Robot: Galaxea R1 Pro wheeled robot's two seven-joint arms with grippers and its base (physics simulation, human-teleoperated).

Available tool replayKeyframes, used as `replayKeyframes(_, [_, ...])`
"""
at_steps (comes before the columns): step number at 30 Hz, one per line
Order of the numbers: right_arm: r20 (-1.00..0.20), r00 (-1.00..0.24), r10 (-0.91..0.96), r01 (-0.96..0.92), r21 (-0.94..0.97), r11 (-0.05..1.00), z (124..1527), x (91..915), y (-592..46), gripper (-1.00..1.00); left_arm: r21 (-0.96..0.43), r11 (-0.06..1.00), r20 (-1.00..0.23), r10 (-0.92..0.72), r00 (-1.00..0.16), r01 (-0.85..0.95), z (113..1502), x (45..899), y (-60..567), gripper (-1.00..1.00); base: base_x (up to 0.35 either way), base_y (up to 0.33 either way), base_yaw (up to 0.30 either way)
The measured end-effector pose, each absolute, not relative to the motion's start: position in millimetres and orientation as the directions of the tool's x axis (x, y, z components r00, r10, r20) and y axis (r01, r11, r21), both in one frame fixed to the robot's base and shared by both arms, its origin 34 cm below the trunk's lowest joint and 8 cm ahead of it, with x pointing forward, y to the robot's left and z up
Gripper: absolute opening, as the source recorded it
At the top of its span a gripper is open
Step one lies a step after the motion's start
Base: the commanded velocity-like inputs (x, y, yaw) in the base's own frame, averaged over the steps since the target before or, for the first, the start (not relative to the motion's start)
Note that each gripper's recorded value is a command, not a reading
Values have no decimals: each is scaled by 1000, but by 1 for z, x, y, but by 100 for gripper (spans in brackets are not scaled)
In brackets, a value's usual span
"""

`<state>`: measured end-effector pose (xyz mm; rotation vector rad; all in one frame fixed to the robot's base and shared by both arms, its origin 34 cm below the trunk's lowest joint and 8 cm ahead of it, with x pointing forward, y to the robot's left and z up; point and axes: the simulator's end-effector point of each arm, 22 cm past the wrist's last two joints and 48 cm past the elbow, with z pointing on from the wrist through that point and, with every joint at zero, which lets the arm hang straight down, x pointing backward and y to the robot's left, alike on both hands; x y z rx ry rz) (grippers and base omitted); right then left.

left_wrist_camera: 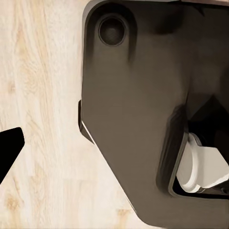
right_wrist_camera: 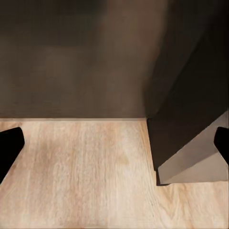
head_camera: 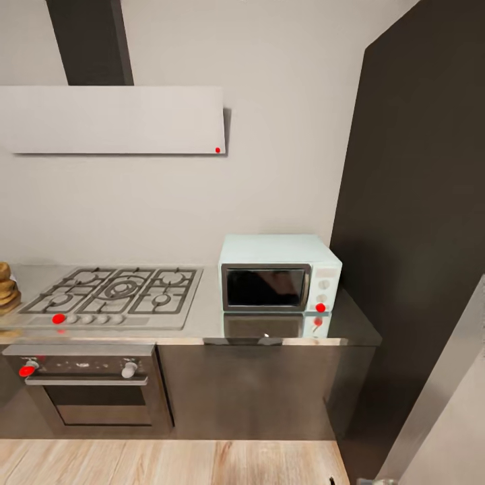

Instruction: In the kitchen, take the popcorn bag from the countertop, put it into the microwave, and heat it until the popcorn is cooked so the cooked popcorn ends up inside the bag.

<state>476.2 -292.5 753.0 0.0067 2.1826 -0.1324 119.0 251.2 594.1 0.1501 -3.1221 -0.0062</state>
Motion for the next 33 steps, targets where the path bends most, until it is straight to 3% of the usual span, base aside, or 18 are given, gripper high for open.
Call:
replayKeyframes(7, [-956,-288,-65,-13,-64,998,885,557,-250,100,34,995,13,-96,-995,-96,600,116,274,100,0,0,0])
replayKeyframes(13, [-997,-69,-46,-20,-44,999,995,588,-237,100,30,995,14,-96,-995,-96,605,114,271,100,0,0,0])
replayKeyframes(26, [-999,-6,-42,-24,-42,999,1052,608,-232,100,25,995,3,-93,-996,-93,610,114,268,100,0,0,0])
replayKeyframes(33, [-999,-1,-42,5,-42,999,1054,609,-242,100,20,996,1,-92,-996,-92,610,114,266,100,233,0,0])
